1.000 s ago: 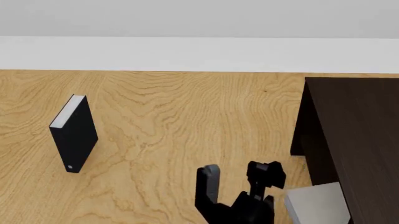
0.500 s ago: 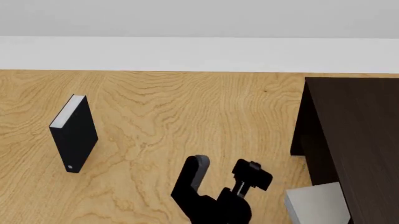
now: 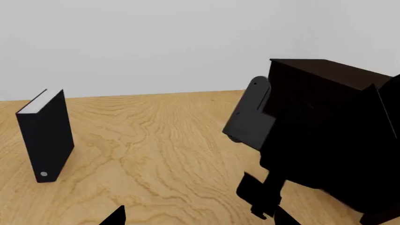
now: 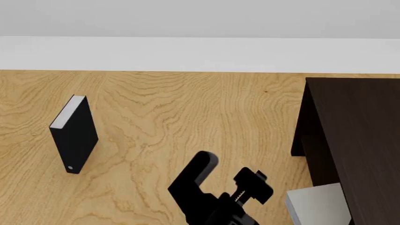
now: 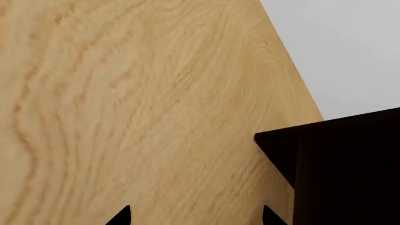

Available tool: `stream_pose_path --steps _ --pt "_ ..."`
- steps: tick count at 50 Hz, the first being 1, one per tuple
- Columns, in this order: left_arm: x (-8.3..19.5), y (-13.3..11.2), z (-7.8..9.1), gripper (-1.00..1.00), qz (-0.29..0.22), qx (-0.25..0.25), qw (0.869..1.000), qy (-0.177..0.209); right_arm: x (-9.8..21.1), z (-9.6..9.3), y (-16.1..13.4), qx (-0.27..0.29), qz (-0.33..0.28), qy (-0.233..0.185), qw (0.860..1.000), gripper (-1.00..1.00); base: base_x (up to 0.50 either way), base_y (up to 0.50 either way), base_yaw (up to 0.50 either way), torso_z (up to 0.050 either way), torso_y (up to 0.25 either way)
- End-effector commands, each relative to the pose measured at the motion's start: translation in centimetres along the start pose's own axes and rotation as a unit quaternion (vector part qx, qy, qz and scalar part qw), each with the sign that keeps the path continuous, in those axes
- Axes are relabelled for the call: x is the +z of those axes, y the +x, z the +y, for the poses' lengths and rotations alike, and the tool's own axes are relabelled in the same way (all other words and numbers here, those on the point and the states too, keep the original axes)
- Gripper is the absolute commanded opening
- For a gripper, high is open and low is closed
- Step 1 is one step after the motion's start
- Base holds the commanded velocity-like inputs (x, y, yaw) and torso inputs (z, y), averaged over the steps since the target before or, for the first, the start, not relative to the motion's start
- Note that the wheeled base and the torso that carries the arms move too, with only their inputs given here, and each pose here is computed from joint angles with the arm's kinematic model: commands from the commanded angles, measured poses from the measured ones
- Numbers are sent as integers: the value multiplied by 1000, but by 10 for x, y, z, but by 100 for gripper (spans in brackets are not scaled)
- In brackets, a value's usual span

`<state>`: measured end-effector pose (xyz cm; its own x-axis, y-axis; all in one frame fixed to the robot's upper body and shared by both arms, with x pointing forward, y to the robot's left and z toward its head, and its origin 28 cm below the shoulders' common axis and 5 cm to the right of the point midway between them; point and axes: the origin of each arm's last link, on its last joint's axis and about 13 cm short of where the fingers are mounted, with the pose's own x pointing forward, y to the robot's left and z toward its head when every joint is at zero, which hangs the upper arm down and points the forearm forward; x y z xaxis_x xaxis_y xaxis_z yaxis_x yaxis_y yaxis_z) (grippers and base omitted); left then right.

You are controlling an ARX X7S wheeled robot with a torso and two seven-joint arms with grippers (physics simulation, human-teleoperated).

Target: Pick up the book on the right and place it on the cabinet shelf.

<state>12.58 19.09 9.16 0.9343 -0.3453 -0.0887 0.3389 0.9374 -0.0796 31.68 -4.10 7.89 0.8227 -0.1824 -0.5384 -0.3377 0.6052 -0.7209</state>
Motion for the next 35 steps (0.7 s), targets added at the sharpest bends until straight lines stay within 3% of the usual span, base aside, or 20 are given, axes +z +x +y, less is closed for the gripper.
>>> stream_pose_path --steps 1,17,35 --pt "0 0 1 100 -1 1 1000 0 0 -5 -10 39 12 37 998 100 0 0 0 0 0" --pt "1 0 1 100 0 -2 1000 -2 -2 -12 -16 58 41 30 997 100 0 0 0 0 0" --pt "-1 1 1 100 2 -4 1000 -4 -10 -5 -8 65 69 23 995 100 0 0 0 0 0"
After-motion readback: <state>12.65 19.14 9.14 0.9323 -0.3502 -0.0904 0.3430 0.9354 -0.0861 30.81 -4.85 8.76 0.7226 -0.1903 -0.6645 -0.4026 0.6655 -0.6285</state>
